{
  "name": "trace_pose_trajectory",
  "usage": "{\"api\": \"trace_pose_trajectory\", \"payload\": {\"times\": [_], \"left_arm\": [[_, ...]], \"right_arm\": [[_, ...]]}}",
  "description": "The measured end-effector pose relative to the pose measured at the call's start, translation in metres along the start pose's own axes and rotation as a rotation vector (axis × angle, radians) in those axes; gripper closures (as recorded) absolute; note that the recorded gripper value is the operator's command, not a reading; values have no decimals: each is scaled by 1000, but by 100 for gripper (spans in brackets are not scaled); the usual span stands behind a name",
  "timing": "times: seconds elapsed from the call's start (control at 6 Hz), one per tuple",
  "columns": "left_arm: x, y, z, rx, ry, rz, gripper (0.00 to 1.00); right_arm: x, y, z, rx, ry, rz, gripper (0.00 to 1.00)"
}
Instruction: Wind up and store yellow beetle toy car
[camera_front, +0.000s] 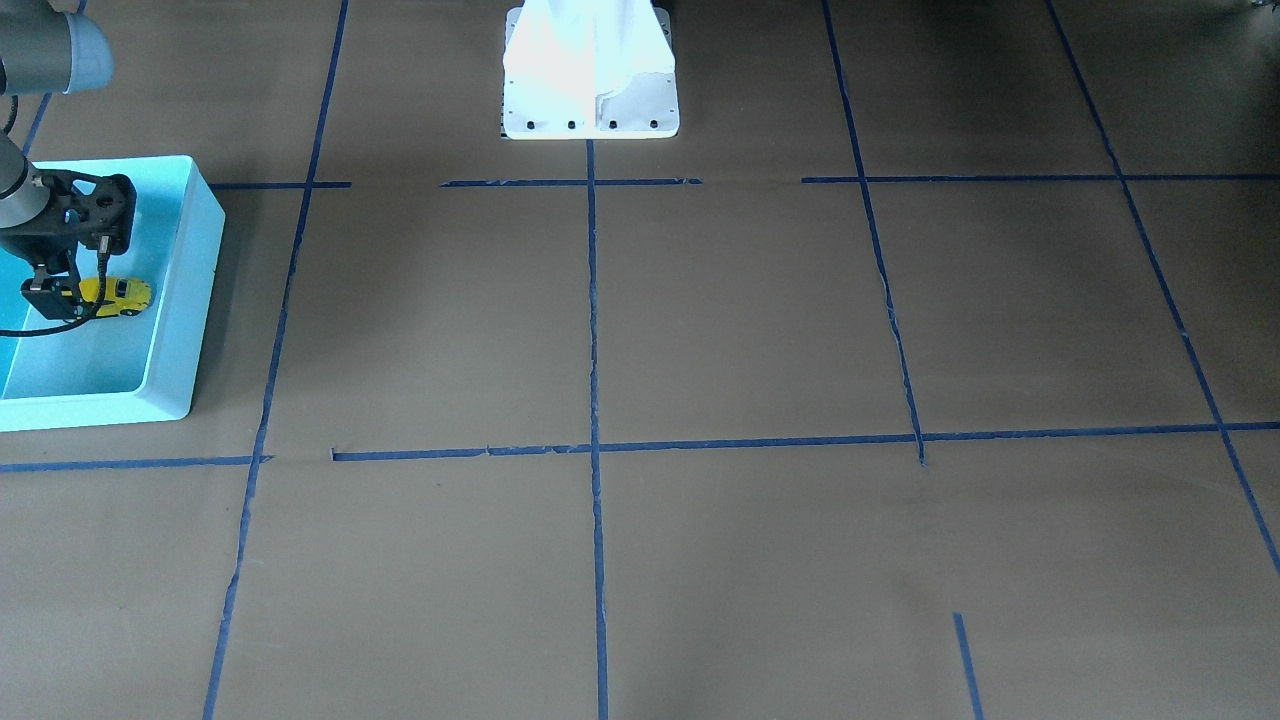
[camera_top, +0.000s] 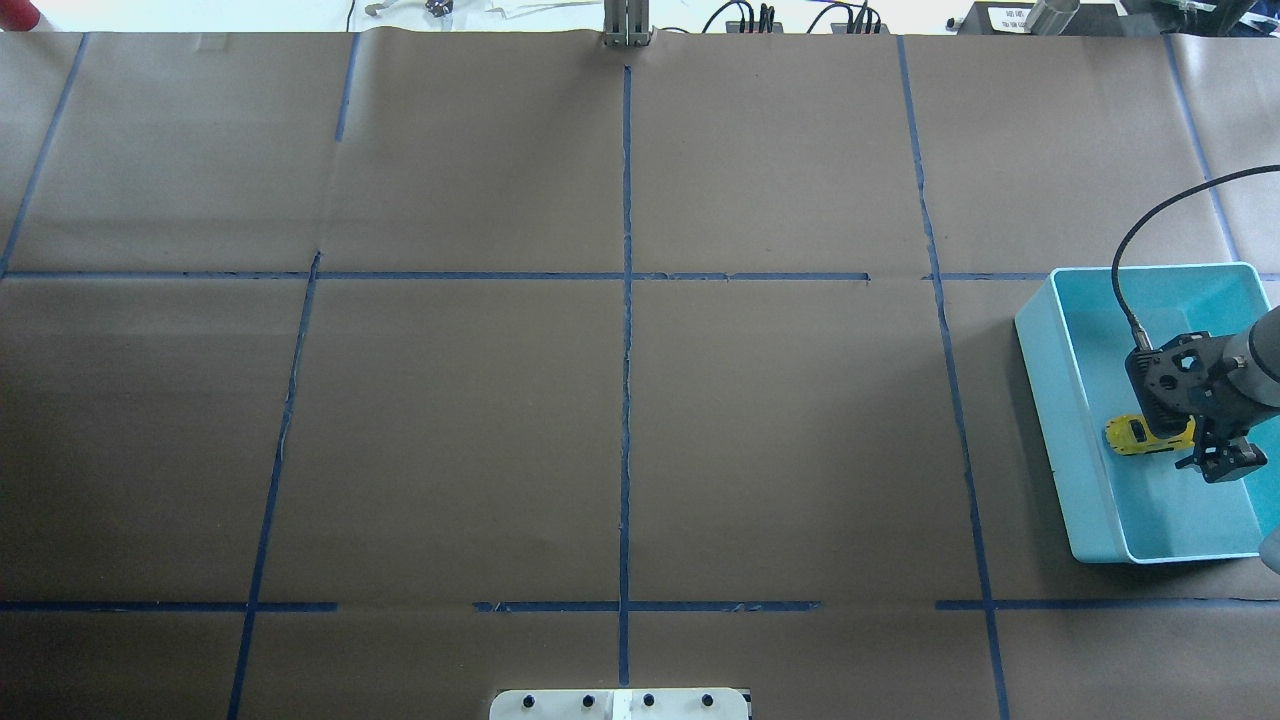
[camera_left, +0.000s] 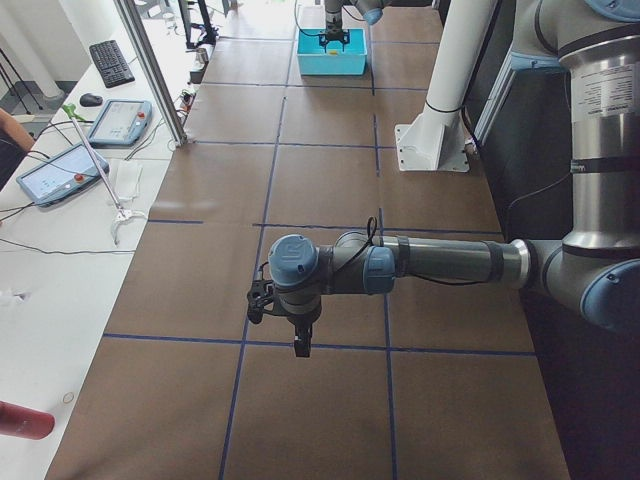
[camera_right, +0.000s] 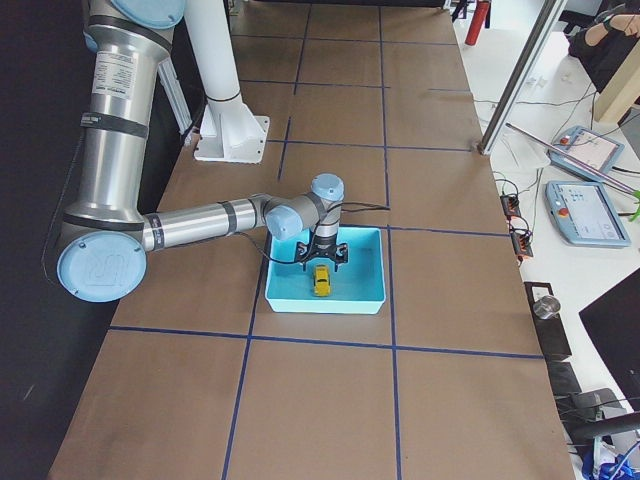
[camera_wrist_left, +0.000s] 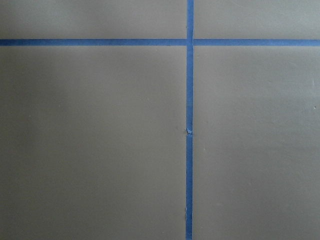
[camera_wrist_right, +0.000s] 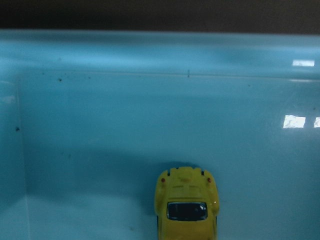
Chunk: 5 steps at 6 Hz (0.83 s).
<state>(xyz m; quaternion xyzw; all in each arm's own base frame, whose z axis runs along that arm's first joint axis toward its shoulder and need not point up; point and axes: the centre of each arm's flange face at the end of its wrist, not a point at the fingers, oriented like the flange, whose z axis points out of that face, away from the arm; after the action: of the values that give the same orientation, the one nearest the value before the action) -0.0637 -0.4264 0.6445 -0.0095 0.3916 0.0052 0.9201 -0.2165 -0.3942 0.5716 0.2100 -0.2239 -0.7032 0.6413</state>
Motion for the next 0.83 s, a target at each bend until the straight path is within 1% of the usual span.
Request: {"api": "trace_pose_trajectory", "payload": {"times": [0.17, 0.33, 0.67, 0.83], "left_arm": [[0, 0, 0, -1, 0, -1, 0], [0, 1, 0, -1, 0, -1, 0], [-1, 1, 1, -1, 0, -1, 0], [-1, 1, 1, -2, 0, -2, 0]], "right_arm": [[12, -5, -15, 41, 14, 13, 0], [29, 2, -36, 82, 29, 55, 0], [50, 52, -75, 141, 44, 195, 0], [57, 82, -84, 152, 53, 264, 0]]}}
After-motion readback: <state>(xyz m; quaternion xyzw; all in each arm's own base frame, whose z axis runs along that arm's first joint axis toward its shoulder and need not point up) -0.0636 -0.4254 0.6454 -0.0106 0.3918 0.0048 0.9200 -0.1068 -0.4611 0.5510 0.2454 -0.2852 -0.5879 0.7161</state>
